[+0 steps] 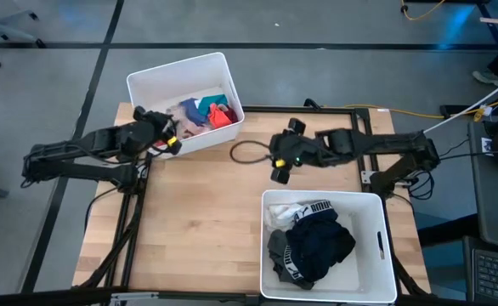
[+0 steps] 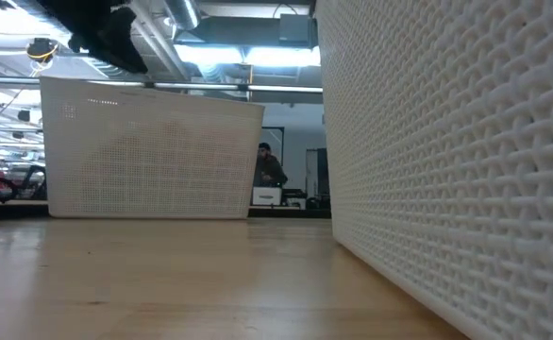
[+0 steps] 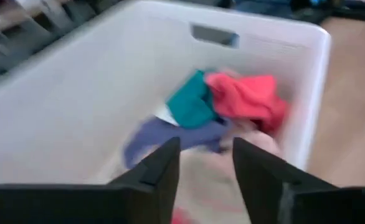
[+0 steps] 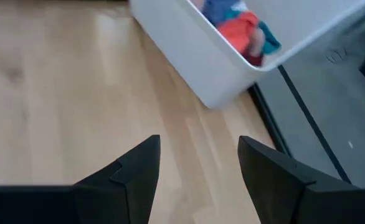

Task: Sort clothes
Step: Put the white striped sock into the top white bin

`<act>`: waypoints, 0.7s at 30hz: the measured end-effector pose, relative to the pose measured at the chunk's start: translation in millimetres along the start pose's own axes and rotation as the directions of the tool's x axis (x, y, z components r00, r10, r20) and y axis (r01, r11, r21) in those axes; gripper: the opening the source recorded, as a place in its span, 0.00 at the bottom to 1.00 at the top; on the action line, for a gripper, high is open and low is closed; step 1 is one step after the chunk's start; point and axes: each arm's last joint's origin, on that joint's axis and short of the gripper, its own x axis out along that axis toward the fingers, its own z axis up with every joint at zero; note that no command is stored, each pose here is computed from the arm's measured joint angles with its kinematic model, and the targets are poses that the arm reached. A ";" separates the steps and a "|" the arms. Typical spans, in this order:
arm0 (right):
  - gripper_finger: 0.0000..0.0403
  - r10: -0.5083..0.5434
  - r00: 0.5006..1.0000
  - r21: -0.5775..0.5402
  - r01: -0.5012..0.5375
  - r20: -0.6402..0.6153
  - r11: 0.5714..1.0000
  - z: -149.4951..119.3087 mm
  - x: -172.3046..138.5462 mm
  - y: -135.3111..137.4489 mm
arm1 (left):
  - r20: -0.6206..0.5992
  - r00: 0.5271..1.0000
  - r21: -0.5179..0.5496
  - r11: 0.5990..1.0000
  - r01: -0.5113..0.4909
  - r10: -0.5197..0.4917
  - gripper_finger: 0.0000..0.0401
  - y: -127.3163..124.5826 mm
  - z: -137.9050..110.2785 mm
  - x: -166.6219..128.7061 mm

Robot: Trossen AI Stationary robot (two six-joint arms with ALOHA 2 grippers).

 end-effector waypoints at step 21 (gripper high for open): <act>0.54 0.017 0.985 0.162 0.011 -0.169 0.987 -16.9 16.8 -23.4 | -0.033 0.999 0.113 0.993 -0.037 0.041 0.43 -15.3 0.9 15.9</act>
